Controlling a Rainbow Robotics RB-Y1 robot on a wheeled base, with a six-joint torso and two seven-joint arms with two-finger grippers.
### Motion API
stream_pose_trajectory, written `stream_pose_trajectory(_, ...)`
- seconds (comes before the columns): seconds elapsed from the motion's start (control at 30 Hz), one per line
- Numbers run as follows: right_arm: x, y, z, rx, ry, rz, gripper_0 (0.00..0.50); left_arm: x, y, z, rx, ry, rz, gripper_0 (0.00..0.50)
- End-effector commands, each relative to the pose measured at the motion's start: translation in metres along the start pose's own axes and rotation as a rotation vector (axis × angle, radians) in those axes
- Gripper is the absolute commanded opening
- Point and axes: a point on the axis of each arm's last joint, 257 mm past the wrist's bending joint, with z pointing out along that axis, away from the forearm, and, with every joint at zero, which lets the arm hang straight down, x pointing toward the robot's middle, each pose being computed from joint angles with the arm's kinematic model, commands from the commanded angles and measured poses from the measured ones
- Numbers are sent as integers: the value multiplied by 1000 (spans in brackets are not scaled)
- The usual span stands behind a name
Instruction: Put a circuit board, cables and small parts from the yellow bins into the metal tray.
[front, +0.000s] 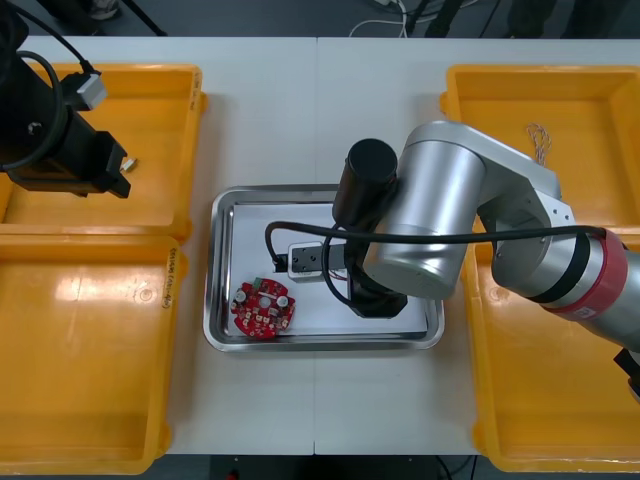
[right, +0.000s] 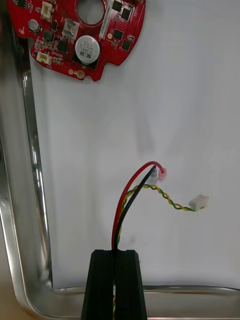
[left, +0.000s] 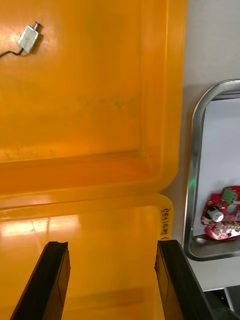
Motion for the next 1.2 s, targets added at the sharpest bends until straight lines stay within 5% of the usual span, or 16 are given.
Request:
stream_pose_trajectory(0.03, -8, 19, 18, 15, -7, -72, 0, -34, 40, -37, -82, -85, 33, 500)
stream_pose_trajectory(0.2, -8, 28, 32, 18, -14, -70, 0, -40, 67, -39, -126, -81, 29, 500)
stream_pose_trajectory(0.57, -6, 29, 52, -11, -19, -30, 0, -56, 109, -31, -125, -100, 7, 500)
stream_pose_trajectory(1.0, -6, 26, 52, 1, -13, -30, 5, -86, 144, -13, -120, -181, -57, 500)
stream_pose_trajectory(1.03, -5, 26, 52, 2, -11, -27, 20, -87, 145, -11, -118, -181, -54, 500)
stream_pose_trajectory(1.13, -5, 25, 52, 7, -9, -26, 314, -91, 157, -6, -128, -192, -35, 500)
stream_pose_trajectory(1.2, -5, 25, 52, 8, -9, -27, 407, -92, 163, -3, -133, -197, -32, 500)
